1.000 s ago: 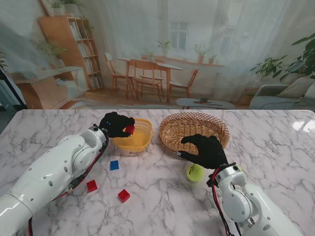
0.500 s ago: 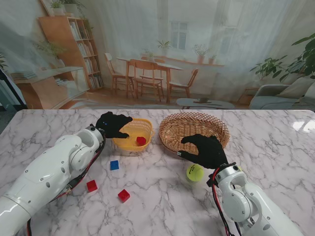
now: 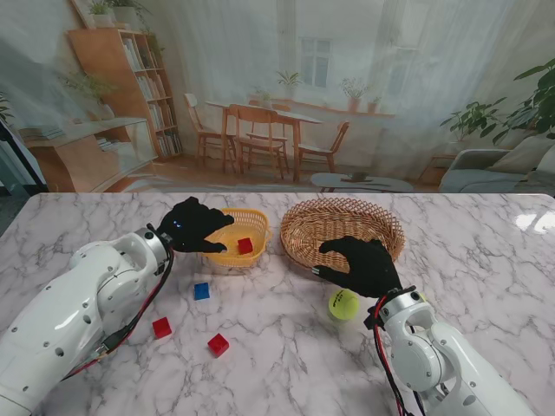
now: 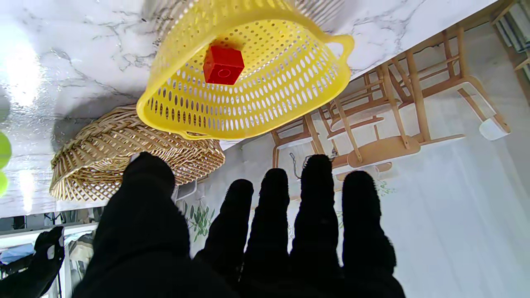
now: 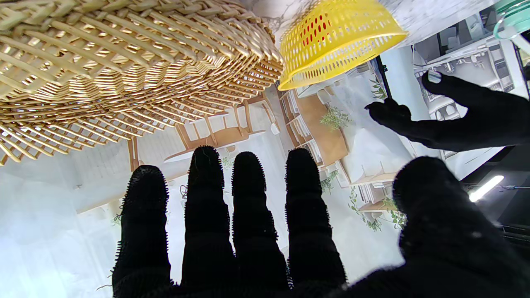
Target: Sort the blocks and the balls into two baskets
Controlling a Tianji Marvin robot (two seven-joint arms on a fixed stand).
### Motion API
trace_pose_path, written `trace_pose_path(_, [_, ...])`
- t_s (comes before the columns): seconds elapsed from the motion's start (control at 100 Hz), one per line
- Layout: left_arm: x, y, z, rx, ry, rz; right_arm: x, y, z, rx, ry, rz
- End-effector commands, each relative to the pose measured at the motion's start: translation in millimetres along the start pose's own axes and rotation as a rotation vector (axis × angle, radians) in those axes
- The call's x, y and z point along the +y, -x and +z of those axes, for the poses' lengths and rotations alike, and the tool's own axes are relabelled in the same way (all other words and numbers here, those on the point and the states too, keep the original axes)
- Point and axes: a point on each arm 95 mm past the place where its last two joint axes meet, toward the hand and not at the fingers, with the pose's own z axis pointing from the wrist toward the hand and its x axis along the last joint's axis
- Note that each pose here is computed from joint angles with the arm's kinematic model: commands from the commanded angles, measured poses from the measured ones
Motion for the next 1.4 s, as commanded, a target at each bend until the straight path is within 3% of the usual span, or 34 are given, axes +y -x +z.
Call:
trace_pose_path(0.0, [9.9,-6.1,-8.7,0.022,0.015,-0.006,-1.5,0.6,-0.7,-0.007,-0.002,-0.002])
trace_pose_path(0.32, [24.8,-19.3,-50.1,0.074,0.041,0.006,-1.3,1.5,-0.6,-0.007,-0.002,-0.006])
trace_pose_path(0.63, [52.1,-19.4,-75.3,0.042,0.095,-0.027,-0.9,3.4,-0.5,-0.010,0.002,-0.006])
trace_pose_path(1.0, [83.8,-17.3,-72.3,0.002,0.177,-0.047,-3.4,2.7,1.6,-0.011,-0.010,-0.010])
trace_pose_path(1.39, [93.0,-21.9,-56.5,0.000,0.210,-0.070,-5.5,2.4,3.1,-0.011,-0.022,-0.011])
